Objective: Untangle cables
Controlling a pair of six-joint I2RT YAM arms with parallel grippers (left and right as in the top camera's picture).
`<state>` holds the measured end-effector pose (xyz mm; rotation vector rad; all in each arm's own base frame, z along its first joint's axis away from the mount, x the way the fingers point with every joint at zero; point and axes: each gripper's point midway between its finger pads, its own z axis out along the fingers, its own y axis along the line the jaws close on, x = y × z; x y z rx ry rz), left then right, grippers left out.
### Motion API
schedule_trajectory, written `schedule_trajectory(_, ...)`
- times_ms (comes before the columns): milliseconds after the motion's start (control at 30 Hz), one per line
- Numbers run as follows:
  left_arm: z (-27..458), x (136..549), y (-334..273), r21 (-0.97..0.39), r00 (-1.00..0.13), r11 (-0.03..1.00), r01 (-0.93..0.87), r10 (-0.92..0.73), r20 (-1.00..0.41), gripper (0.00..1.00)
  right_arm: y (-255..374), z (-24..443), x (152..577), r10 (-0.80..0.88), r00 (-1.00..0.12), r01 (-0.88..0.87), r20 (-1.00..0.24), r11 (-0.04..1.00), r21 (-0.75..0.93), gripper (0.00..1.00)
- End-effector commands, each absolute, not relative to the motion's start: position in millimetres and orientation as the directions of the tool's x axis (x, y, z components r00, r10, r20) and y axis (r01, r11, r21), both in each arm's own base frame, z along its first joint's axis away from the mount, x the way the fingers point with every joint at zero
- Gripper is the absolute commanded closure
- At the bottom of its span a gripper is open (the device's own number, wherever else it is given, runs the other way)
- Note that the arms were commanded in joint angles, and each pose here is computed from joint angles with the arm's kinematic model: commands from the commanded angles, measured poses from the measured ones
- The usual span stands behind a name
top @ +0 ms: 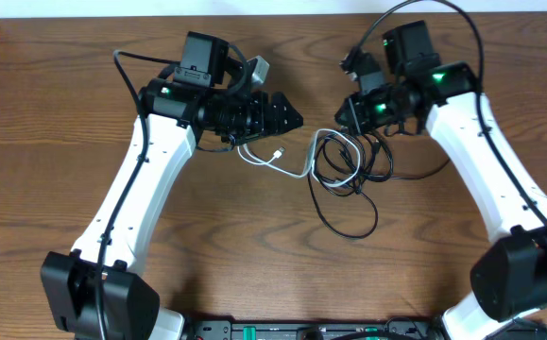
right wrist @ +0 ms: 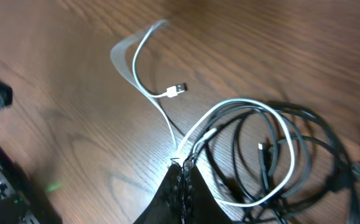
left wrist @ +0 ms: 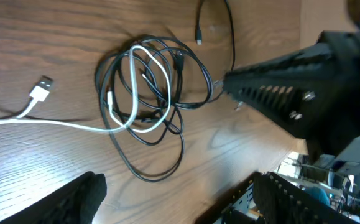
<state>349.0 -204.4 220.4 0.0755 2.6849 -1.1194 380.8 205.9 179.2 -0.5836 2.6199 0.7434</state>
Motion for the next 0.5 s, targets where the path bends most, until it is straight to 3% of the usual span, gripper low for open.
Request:
schedule_trajectory(0,216,367,-171,-0.675,-0.963,0.734,0.079,-0.118,-0.241,0.18,228,168,374,-0.314,-0.854,-0.489,-0.414,0.756,0.436,0.99)
schedule_trajectory(200,222,394,-86,-0.675,-0.91,0.734,-0.075,-0.327,-0.255,0.17,261,153,374,-0.333,-0.849,-0.506,-0.411,0.736,0.449,0.99)
schedule_trajectory(267,221,396,-61,-0.672,-0.891,0.73,-0.121,-0.378,-0.251,0.16,266,145,375,-0.333,-0.851,-0.499,-0.406,0.754,0.426,0.94)
schedule_trajectory(333,218,394,-40,-0.663,-0.881,0.734,-0.15,-0.403,-0.247,0.16,264,133,378,-0.311,-0.872,-0.453,-0.378,0.806,0.381,0.79)
schedule_trajectory(400,215,389,-30,-0.655,-0.882,0.738,-0.165,-0.407,-0.237,0.16,256,119,379,-0.252,-0.911,-0.362,-0.327,0.868,0.34,0.55)
schedule_trajectory(433,214,387,-28,-0.649,-0.885,0.743,-0.164,-0.402,-0.236,0.16,254,114,378,-0.218,-0.928,-0.316,-0.303,0.89,0.328,0.47)
schedule_trajectory(467,212,385,-25,-0.639,-0.887,0.751,-0.167,-0.397,-0.236,0.16,253,110,377,-0.189,-0.941,-0.279,-0.282,0.903,0.328,0.32)
